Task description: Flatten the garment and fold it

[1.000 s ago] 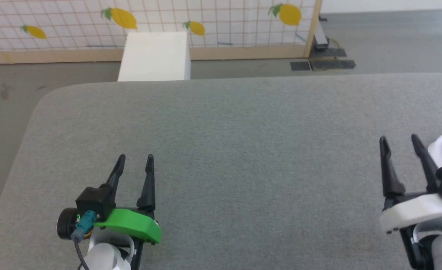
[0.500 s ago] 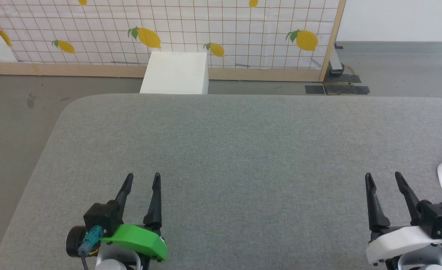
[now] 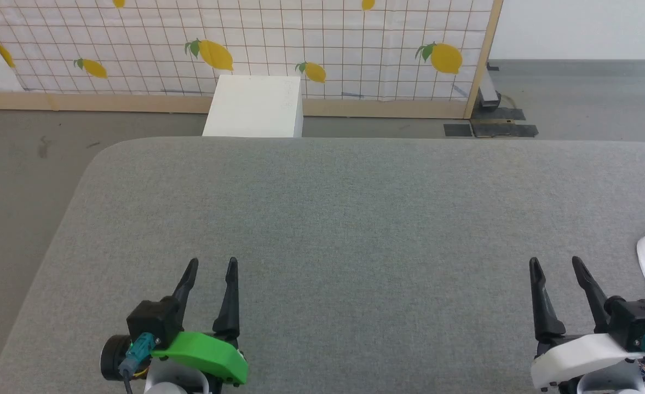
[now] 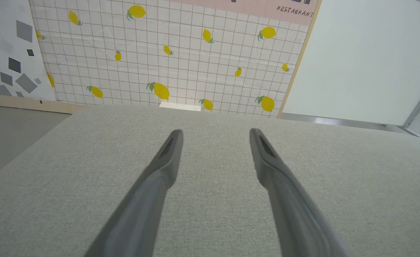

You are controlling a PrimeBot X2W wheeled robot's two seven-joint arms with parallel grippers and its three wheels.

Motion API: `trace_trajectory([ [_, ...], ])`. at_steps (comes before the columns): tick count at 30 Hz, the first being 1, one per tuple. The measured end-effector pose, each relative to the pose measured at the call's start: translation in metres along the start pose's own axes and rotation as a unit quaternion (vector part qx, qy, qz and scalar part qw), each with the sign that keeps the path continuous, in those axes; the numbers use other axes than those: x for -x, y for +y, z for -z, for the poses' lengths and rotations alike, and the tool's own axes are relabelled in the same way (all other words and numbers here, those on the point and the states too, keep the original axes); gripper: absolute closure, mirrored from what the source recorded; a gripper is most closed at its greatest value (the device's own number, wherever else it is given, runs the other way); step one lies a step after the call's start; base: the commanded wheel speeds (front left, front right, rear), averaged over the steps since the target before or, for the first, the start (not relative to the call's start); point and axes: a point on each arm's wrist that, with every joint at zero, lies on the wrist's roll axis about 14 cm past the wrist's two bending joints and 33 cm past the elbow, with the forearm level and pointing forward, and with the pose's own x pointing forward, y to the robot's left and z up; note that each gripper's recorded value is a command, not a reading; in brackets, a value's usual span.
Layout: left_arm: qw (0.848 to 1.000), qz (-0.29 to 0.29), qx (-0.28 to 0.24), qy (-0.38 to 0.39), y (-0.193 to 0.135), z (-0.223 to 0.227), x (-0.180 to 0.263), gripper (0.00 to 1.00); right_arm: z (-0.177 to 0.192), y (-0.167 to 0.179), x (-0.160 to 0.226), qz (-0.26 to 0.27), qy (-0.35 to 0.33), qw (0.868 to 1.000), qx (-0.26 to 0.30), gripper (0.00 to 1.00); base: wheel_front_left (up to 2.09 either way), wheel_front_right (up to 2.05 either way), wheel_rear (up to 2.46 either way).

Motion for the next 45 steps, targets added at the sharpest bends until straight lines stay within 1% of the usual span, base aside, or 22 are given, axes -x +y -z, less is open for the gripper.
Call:
trace_trajectory([
  [3, 1.000, -0.001, 0.002, 0.000, 0.0000, 0.0004, 0.0002, 0.00, 0.0010, 0.0002, 0.0006, 0.000, 0.000, 1.000, -0.003, 0.00, 0.00, 0.00, 0.00],
  [4, 1.000, -0.001, 0.003, 0.001, 0.0000, 0.0008, 0.0003, 1.00, 0.0010, 0.0003, 0.0007, 0.000, 0.000, 1.000, -0.004, 1.00, 0.00, 0.00, 0.00],
  [17, 1.000, 0.001, 0.002, 0.004, -0.0006, 0.0011, -0.0004, 1.00, 0.0017, -0.0001, 0.0009, 0.001, 0.003, 1.000, -0.003, 1.00, 0.00, 0.00, 0.00],
  [45, 1.000, -0.004, -0.021, 0.012, 0.0024, -0.0037, -0.0052, 1.00, 0.0039, 0.0056, 0.0003, -0.009, 0.016, 1.000, 0.007, 1.00, 0.00, 0.00, 0.00],
])
